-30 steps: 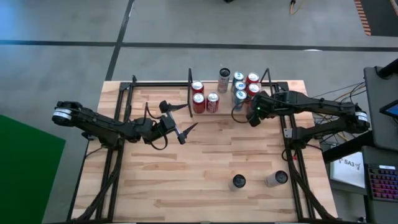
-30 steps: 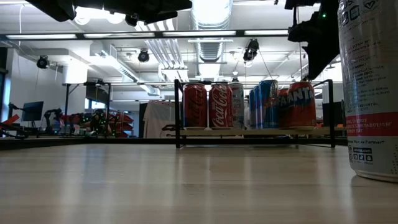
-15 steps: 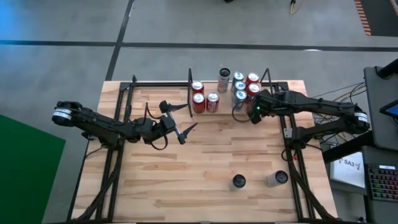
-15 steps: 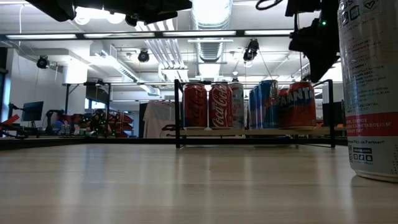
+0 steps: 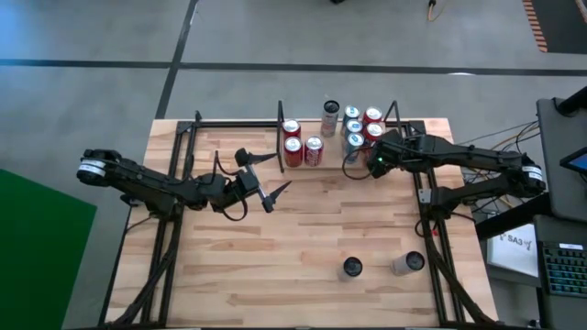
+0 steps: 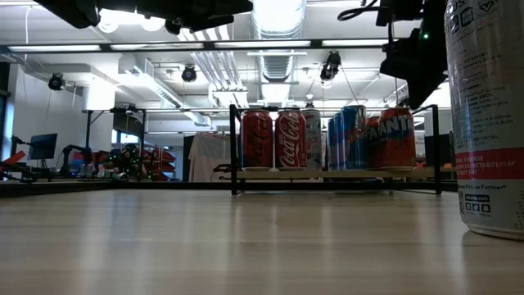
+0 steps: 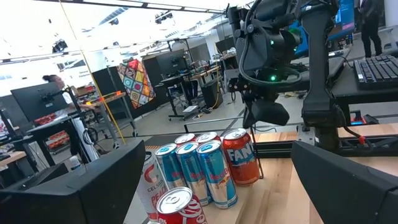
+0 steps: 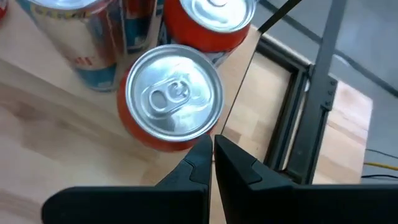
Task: Place canned beverage on shelf
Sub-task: Put the red soda can on the shelf
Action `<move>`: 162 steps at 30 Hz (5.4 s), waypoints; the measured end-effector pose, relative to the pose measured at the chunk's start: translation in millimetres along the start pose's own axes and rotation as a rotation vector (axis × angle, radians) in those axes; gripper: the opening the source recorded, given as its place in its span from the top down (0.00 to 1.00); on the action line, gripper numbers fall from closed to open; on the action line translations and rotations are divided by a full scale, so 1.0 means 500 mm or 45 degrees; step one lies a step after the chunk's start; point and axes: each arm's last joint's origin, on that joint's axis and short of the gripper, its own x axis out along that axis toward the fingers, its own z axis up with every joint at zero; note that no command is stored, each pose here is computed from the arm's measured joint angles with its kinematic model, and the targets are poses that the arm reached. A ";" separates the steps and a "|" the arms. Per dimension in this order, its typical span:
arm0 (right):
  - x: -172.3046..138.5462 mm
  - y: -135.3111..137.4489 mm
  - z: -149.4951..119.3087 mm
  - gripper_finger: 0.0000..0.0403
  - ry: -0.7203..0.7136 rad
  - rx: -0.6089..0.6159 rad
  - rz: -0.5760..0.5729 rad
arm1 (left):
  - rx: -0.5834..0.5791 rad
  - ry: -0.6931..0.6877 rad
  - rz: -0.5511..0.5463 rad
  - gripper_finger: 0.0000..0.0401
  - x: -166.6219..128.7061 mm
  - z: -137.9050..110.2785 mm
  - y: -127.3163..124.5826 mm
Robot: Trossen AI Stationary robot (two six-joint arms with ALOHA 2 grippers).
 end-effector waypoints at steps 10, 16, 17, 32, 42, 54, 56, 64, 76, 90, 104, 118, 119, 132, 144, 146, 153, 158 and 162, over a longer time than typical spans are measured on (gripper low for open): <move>0.003 0.012 -0.004 0.98 0.130 -0.008 0.150 | 0.000 0.004 -0.001 0.03 0.000 -0.001 0.000; 0.006 0.006 0.001 0.98 0.027 -0.007 0.014 | 0.001 0.006 -0.002 0.03 0.000 -0.001 0.000; 0.007 0.004 0.002 0.98 0.024 -0.001 0.008 | 0.001 0.006 -0.002 0.03 0.000 -0.001 0.000; -0.015 0.016 0.020 0.98 0.140 -0.016 0.264 | 0.000 0.006 -0.002 0.03 0.000 -0.001 0.000; 0.013 0.031 0.027 0.98 0.105 -0.046 0.101 | 0.005 0.012 -0.005 0.03 0.000 -0.002 -0.001; -0.020 0.018 0.041 0.98 0.107 -0.038 0.079 | 0.000 0.012 -0.004 0.03 0.000 -0.002 -0.001; -0.029 0.018 0.049 0.98 0.079 -0.051 0.101 | -0.002 0.012 -0.005 0.03 0.000 -0.002 -0.001; -0.048 0.037 0.091 0.98 -0.140 -0.107 0.253 | -0.055 0.037 -0.016 0.03 -0.001 -0.006 -0.004; -0.044 0.043 0.094 0.98 -0.175 -0.121 0.279 | -0.074 0.064 -0.025 0.03 -0.001 -0.011 -0.005; -0.035 0.046 0.086 0.98 -0.138 -0.117 0.296 | -0.101 0.046 -0.018 0.03 -0.001 -0.008 -0.004; -0.038 0.051 0.096 0.98 -0.205 -0.107 0.323 | -0.103 0.046 -0.016 0.03 0.000 -0.007 -0.003; -0.042 0.056 0.109 0.98 -0.288 -0.154 0.352 | -0.104 0.041 -0.014 0.03 0.000 -0.006 -0.003; -0.042 0.056 0.109 0.98 -0.290 -0.152 0.354 | -0.104 0.040 -0.014 0.03 0.000 -0.006 -0.003; -0.041 0.057 0.108 0.98 -0.269 -0.048 0.362 | -0.105 0.042 -0.013 0.03 0.000 -0.007 -0.003; 0.015 0.032 0.091 0.98 0.028 0.012 0.076 | -0.070 0.049 -0.015 0.03 0.000 -0.008 -0.003; 0.020 0.024 0.092 0.98 0.049 0.025 0.051 | -0.064 0.049 -0.014 0.03 0.000 -0.008 -0.002; 0.024 0.018 0.097 0.98 0.048 0.035 0.044 | -0.057 0.050 -0.009 0.03 0.002 -0.009 -0.001; 0.024 0.019 0.098 0.98 0.038 0.040 0.050 | -0.057 0.050 -0.009 0.03 0.002 -0.009 -0.001; 0.024 0.022 0.103 0.98 0.010 0.048 0.068 | -0.057 0.051 -0.009 0.03 0.002 -0.009 -0.001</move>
